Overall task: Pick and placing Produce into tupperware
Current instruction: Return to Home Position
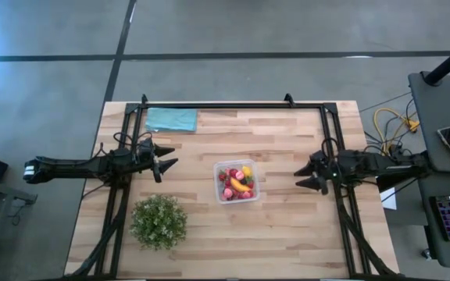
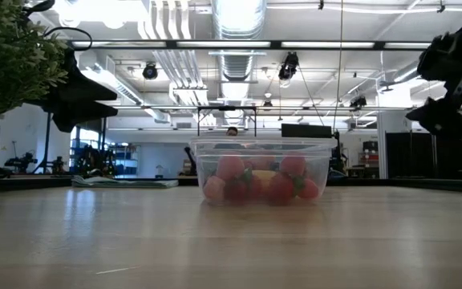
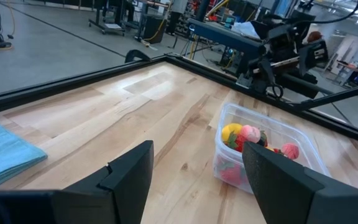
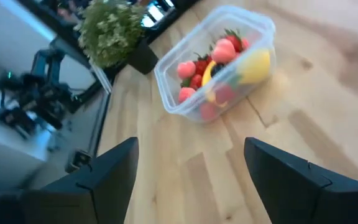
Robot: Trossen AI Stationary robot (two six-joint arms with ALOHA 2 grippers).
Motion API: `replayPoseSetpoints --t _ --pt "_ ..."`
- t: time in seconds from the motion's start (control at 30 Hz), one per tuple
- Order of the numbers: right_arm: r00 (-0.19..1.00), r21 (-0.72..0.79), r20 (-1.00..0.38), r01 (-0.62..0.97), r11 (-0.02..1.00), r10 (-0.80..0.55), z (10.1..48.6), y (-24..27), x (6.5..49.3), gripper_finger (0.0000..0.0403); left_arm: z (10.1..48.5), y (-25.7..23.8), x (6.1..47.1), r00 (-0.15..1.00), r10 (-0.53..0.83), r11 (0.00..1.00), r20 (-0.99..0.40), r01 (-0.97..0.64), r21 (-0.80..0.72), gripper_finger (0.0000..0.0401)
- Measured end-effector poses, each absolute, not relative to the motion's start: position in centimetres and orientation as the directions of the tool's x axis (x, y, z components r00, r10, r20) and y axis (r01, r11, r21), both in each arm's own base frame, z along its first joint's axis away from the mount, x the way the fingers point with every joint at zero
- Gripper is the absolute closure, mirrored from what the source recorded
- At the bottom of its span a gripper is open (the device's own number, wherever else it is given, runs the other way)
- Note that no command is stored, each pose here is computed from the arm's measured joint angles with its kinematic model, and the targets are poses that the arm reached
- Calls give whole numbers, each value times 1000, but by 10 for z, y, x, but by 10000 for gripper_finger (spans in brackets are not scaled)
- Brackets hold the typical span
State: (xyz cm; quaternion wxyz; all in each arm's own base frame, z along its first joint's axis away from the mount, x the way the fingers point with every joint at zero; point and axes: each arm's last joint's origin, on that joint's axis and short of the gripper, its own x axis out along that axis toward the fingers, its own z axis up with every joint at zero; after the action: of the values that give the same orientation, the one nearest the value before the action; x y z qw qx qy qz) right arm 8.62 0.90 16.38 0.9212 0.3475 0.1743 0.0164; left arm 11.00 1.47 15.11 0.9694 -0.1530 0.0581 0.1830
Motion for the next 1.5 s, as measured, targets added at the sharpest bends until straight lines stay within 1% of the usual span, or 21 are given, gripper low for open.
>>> replayPoseSetpoints --t 0.1,0.17,0.37,0.63,0.93,1.27,1.5 --pt "935 706 -321 130 696 151 163 9 87 120 151 15 110 926 337 886 -170 -373 -275 168" --pt "932 720 -329 144 679 151 162 9 87 123 151 15 110 926 337 886 -170 -373 -275 168" --pt "933 703 -326 133 698 151 163 9 87 127 151 15 110 926 337 886 -169 -373 -275 168" --pt "933 703 -327 134 698 150 162 9 87 119 151 15 110 926 337 886 -169 -373 -275 168" --pt "932 703 -327 130 699 155 162 9 87 126 151 15 110 926 337 886 -169 -373 -275 168" --pt "931 703 -327 124 700 163 162 10 87 117 151 15 110 926 337 886 -170 -373 -275 168" --pt "931 703 -327 124 700 163 162 10 87 122 151 15 110 926 337 886 -170 -373 -275 168"
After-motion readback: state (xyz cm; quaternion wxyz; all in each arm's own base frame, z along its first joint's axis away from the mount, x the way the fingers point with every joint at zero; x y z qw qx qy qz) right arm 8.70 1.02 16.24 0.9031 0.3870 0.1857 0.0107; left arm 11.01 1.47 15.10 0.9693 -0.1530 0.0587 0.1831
